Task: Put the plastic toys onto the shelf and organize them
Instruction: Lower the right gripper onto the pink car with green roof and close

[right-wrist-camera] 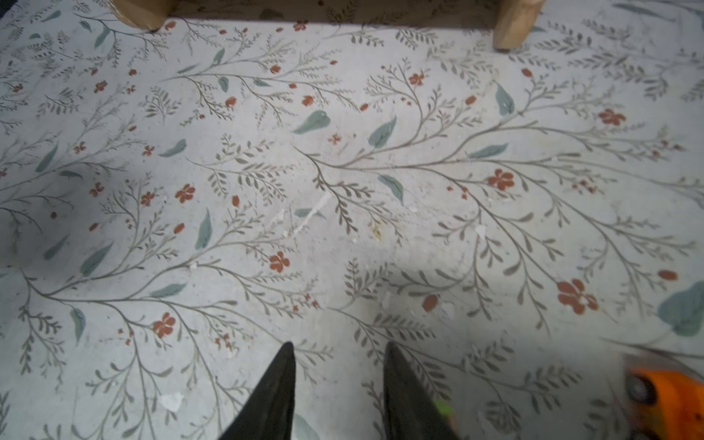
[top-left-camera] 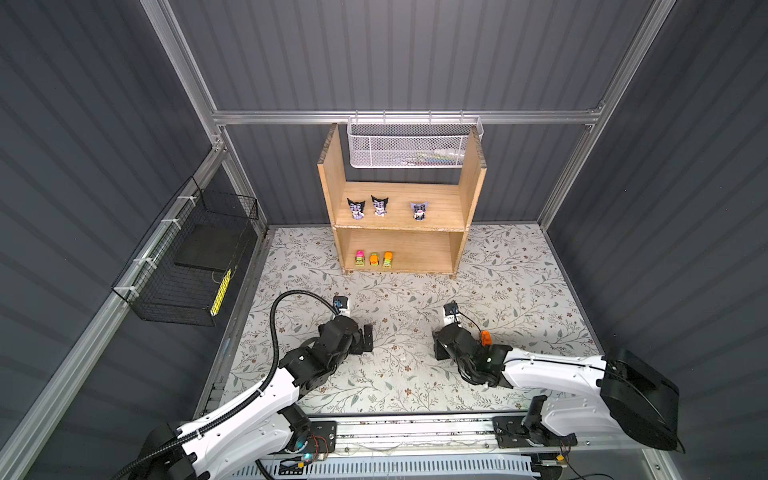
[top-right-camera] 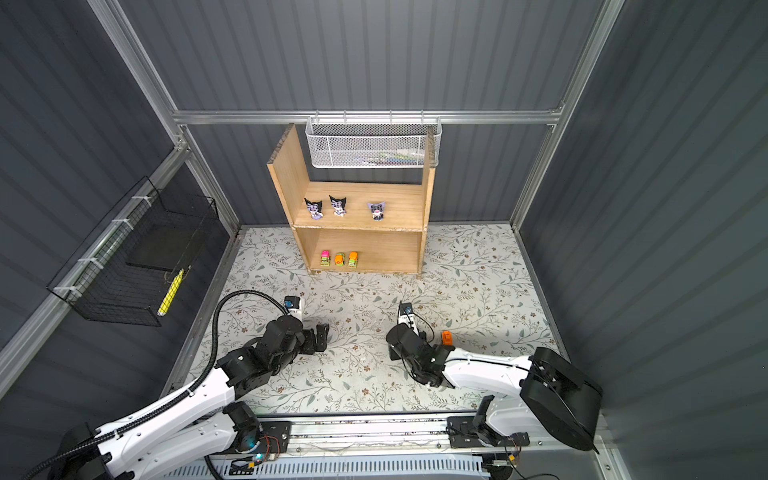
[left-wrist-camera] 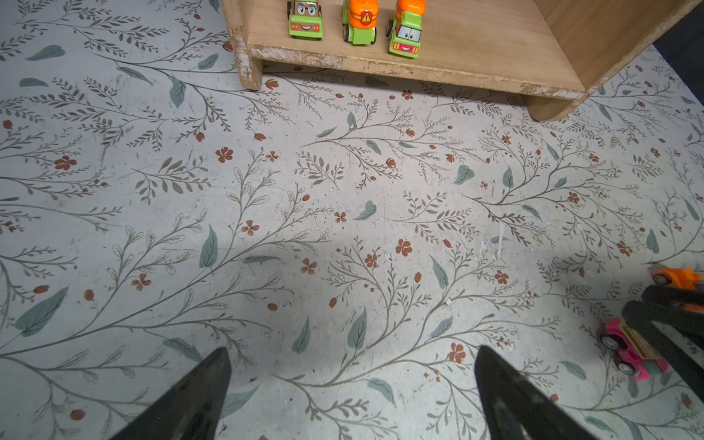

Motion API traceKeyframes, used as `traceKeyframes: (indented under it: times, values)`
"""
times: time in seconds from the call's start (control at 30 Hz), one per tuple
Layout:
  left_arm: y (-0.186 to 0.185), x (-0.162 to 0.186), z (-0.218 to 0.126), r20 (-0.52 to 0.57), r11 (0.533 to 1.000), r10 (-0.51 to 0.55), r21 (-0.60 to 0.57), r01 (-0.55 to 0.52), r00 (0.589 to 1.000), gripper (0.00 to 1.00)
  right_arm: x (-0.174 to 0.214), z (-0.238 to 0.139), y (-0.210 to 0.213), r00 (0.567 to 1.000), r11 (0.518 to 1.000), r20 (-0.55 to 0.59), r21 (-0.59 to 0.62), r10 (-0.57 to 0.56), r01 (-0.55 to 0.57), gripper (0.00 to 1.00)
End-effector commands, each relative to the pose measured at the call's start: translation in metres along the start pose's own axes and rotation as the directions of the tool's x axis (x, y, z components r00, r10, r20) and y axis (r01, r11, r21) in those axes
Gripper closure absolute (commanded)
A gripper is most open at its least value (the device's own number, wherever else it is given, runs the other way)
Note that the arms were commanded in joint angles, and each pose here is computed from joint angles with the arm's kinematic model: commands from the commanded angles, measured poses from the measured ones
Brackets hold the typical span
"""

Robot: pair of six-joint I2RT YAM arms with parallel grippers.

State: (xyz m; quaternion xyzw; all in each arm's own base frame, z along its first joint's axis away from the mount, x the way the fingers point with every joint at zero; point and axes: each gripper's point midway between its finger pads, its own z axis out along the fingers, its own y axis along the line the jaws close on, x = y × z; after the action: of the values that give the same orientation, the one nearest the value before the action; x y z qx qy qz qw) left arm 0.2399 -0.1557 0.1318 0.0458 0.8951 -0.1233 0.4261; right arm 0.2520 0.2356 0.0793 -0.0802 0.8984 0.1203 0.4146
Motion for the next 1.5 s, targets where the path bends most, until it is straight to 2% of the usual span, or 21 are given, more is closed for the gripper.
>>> traceKeyframes:
  times: [0.0, 0.17, 0.33, 0.53, 0.63, 0.83, 1.03, 1.3, 1.47]
  values:
    - [0.009, 0.011, -0.001, -0.018, 0.999, -0.001, -0.033, 0.001, 1.000, 0.01, 0.002, 0.008, -0.001, 0.995, 0.996, -0.058, 0.050, -0.078, 0.081, 0.61]
    - [0.009, 0.015, 0.000, -0.023, 1.000, -0.010, -0.020, 0.009, 1.000, 0.00, 0.002, 0.007, -0.012, 0.993, 0.991, -0.068, 0.086, -0.097, 0.103, 0.51]
    - [0.007, 0.017, 0.005, -0.034, 1.000, 0.006, -0.022, -0.007, 0.999, 0.00, 0.015, -0.013, -0.030, 0.998, 0.997, -0.043, 0.059, -0.041, 0.043, 0.37]
    - [0.001, 0.015, 0.011, -0.033, 1.000, 0.006, -0.010, -0.006, 0.999, 0.00, 0.037, -0.029, -0.049, 0.999, 0.999, -0.025, 0.024, 0.038, -0.038, 0.31]
    - [0.000, 0.014, 0.013, -0.033, 1.000, -0.001, -0.006, 0.000, 0.999, 0.00, 0.046, -0.031, -0.054, 0.998, 0.998, -0.013, 0.005, 0.056, -0.056, 0.32]
    - [-0.002, 0.017, 0.016, -0.034, 1.000, -0.009, -0.001, 0.009, 0.999, 0.00, 0.055, -0.032, -0.055, 0.997, 0.997, 0.013, -0.032, 0.075, -0.075, 0.40]
    - [-0.001, 0.019, 0.018, -0.045, 1.000, -0.009, -0.008, 0.009, 0.999, 0.00, 0.062, -0.028, -0.050, 0.998, 0.996, 0.014, -0.059, 0.063, -0.062, 0.44]
    - [0.000, 0.019, 0.019, -0.052, 1.000, -0.005, -0.020, 0.004, 0.999, 0.00, 0.073, -0.015, -0.049, 1.000, 0.999, -0.015, -0.037, 0.025, -0.026, 0.50]
    - [-0.002, 0.018, 0.021, -0.056, 1.000, -0.001, -0.020, 0.000, 0.998, 0.00, 0.078, -0.006, -0.048, 0.999, 1.000, -0.032, -0.013, 0.006, -0.006, 0.58]
